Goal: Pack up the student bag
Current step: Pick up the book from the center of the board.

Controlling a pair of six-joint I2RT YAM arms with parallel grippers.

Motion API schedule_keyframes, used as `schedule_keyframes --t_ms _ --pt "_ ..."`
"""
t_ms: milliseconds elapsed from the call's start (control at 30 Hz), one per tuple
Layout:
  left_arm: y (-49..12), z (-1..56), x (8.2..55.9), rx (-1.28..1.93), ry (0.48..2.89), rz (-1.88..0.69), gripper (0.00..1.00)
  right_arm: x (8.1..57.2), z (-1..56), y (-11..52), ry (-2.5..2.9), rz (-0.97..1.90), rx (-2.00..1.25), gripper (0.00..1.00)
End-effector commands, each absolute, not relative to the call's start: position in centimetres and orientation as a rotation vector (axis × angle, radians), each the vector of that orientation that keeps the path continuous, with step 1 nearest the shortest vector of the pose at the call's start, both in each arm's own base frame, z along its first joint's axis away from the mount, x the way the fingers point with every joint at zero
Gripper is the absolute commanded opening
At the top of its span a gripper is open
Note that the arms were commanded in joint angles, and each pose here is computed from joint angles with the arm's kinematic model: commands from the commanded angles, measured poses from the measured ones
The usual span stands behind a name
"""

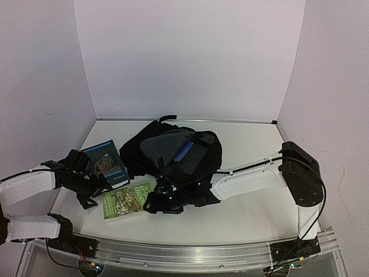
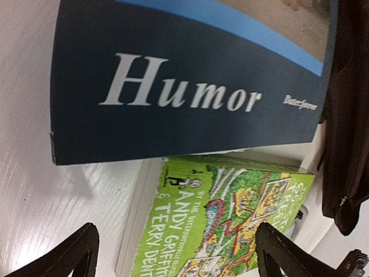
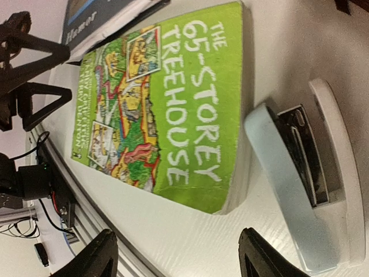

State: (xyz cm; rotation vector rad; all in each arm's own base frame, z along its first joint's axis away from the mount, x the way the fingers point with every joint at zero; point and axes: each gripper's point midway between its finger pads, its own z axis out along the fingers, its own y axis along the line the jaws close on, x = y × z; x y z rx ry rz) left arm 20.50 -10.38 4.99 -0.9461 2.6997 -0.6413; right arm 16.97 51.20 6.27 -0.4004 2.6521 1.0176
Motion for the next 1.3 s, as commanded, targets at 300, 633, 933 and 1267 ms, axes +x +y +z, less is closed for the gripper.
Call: schedule_keyframes --t_ms 300,633,933,1267 --pt "-10.9 3.0 21.2 -0.918 2.730 -0.651 0.73 19.1 5.0 52.6 2.659 0.949 -0.294 0.70" --pt "-10.9 2.4 21.6 -0.917 2.741 -0.637 0.61 19.7 3.3 52.9 2.702 0.959 -0.280 0.69" --pt "-11.3 1.7 21.4 -0.922 2.743 -0.669 0.51 20.2 3.1 53.6 2.715 1.087 -0.253 0.67" --pt "-11.9 0.8 21.0 -0.933 2.759 -0.725 0.46 19.7 3.5 55.4 2.684 1.343 -0.209 0.58"
